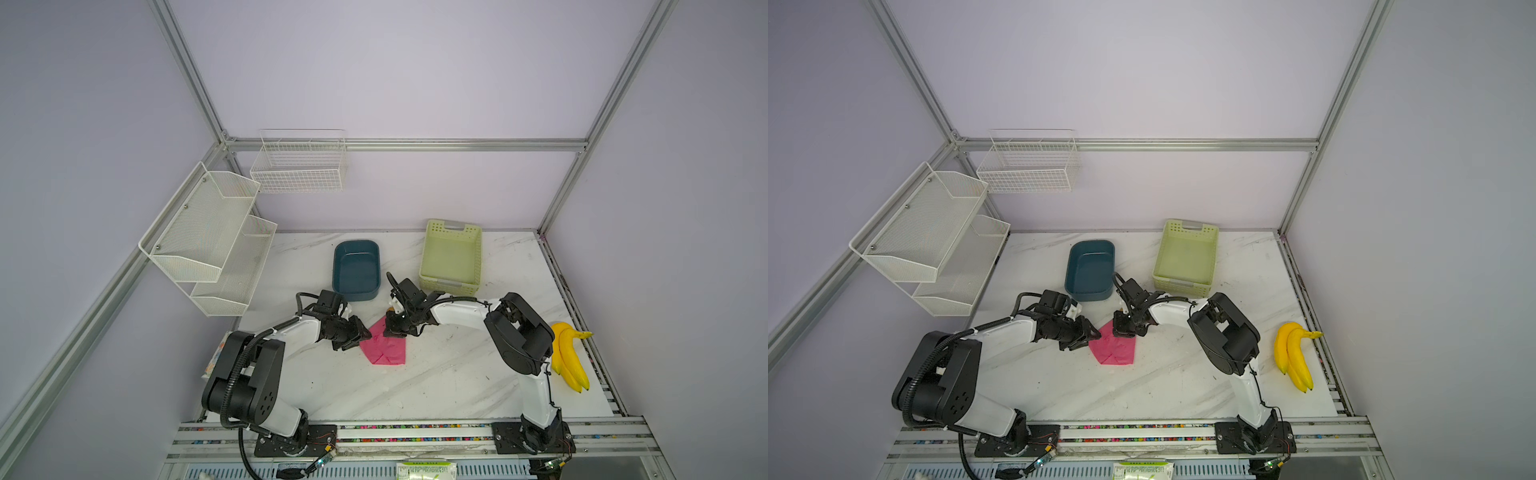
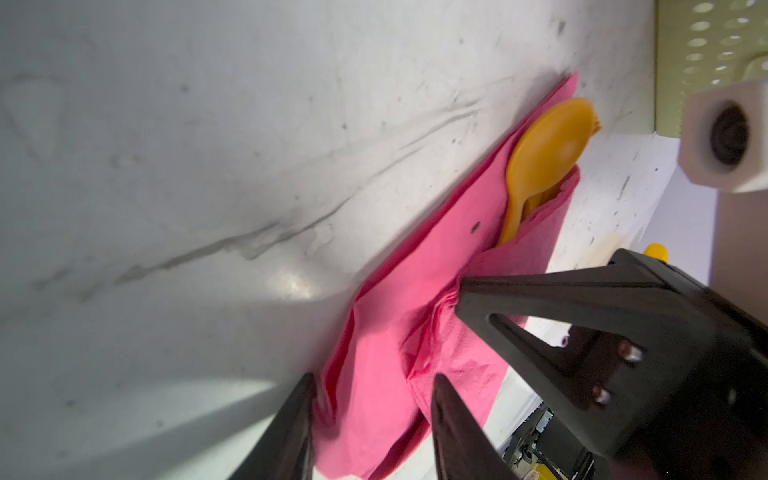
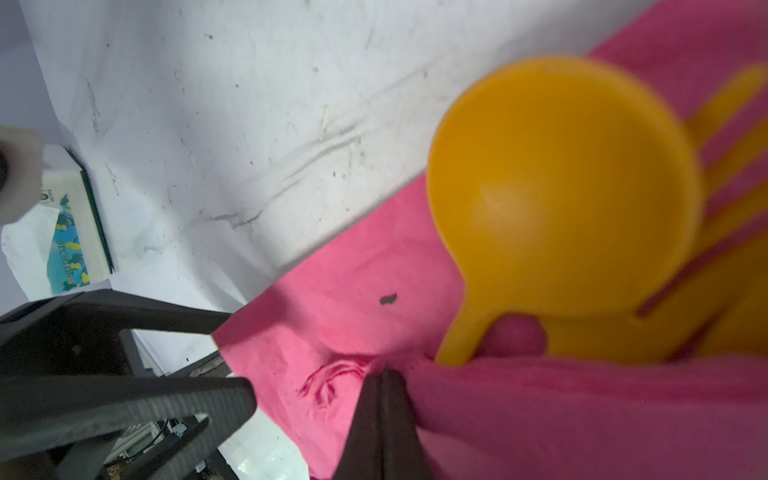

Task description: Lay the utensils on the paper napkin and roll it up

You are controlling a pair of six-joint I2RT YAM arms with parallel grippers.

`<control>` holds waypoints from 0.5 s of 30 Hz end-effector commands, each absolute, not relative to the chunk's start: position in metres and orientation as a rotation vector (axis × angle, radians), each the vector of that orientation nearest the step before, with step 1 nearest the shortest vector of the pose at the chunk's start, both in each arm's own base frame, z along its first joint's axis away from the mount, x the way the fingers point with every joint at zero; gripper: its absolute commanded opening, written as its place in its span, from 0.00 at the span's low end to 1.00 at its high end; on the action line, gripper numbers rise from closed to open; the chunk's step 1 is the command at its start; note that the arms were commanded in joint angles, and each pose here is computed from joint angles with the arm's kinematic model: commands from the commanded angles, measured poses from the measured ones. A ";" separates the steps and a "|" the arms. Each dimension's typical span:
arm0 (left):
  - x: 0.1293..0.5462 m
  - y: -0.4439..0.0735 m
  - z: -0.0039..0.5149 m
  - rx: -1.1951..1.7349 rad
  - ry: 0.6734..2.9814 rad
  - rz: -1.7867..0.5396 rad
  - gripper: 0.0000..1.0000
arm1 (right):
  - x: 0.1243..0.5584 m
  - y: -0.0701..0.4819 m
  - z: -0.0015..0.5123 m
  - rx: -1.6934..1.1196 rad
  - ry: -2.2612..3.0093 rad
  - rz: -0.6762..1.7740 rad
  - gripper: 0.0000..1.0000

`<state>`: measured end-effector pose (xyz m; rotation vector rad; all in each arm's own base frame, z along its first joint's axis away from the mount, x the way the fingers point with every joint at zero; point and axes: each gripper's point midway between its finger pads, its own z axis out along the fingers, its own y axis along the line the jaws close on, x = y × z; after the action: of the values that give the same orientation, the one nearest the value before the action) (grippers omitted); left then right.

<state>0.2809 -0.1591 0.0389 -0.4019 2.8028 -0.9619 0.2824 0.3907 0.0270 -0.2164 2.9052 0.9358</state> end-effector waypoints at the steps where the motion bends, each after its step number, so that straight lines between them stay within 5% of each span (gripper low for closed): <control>1: 0.292 -0.167 0.058 -0.293 2.694 -1.048 0.46 | 0.271 0.375 -0.001 -0.207 3.004 0.810 0.00; 15: 0.283 -0.163 0.045 -0.300 2.783 -1.005 0.43 | 0.270 0.375 0.004 -0.208 2.993 0.827 0.00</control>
<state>0.2848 -0.1659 0.0445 -0.3204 2.7700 -1.0149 0.2823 0.3908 0.0271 -0.2227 2.9038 0.9361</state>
